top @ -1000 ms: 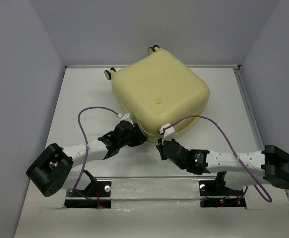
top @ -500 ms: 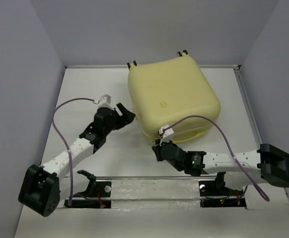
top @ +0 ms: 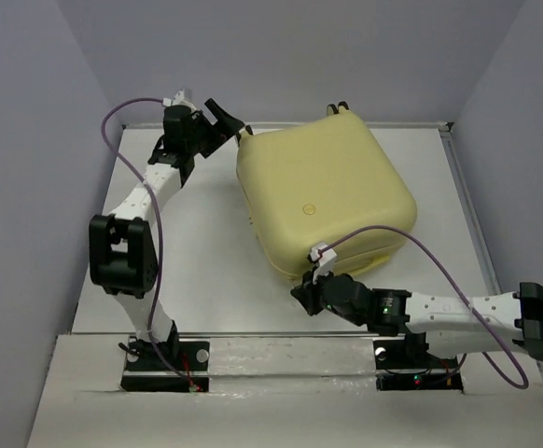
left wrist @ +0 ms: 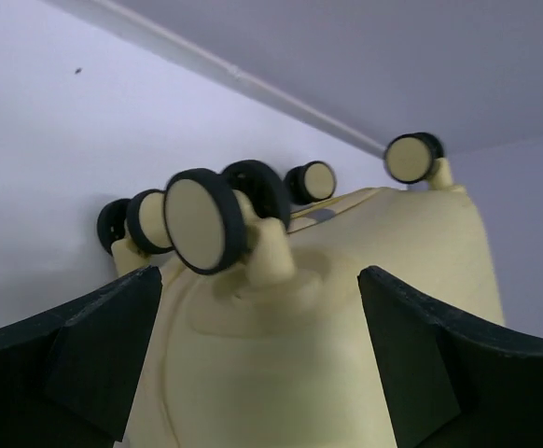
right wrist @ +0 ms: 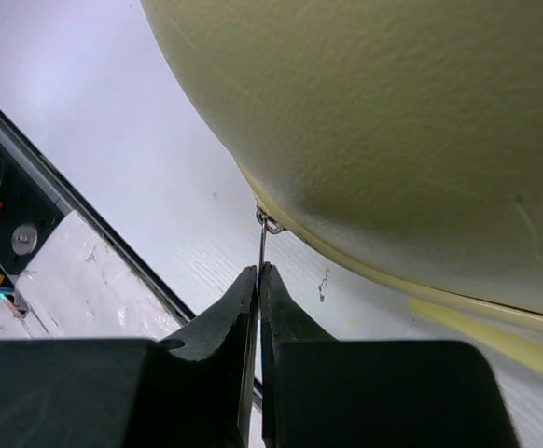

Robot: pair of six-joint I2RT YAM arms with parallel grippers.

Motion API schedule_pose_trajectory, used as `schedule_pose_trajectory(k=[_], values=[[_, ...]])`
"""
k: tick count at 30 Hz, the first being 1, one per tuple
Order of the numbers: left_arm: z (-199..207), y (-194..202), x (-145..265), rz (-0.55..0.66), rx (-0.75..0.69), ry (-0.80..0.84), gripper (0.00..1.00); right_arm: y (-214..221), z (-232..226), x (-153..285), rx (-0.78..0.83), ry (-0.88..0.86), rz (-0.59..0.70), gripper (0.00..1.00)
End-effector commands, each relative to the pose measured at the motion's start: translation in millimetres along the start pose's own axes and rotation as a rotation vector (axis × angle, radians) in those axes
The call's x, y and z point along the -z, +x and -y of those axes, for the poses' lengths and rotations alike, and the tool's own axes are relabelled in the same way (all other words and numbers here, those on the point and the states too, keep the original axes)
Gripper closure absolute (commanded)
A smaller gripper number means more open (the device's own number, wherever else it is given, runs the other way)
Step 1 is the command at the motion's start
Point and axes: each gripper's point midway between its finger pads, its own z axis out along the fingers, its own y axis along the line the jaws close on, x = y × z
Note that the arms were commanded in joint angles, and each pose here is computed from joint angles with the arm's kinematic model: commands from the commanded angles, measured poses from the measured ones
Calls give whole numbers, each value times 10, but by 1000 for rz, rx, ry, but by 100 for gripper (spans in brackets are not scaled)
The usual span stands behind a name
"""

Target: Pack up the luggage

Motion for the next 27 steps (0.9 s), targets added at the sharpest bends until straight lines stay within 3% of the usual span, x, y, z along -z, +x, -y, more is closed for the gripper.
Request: schedule_pose_trajectory(k=[1, 14, 27], values=[[-3, 88, -286, -113, 39, 16, 1, 23, -404, 144, -5, -198, -33, 93], [14, 265, -840, -172, 195, 119, 1, 132, -346, 102, -7, -174, -60, 93], [352, 245, -1135, -214, 312, 207, 2, 233, -305, 50, 1, -149, -95, 93]])
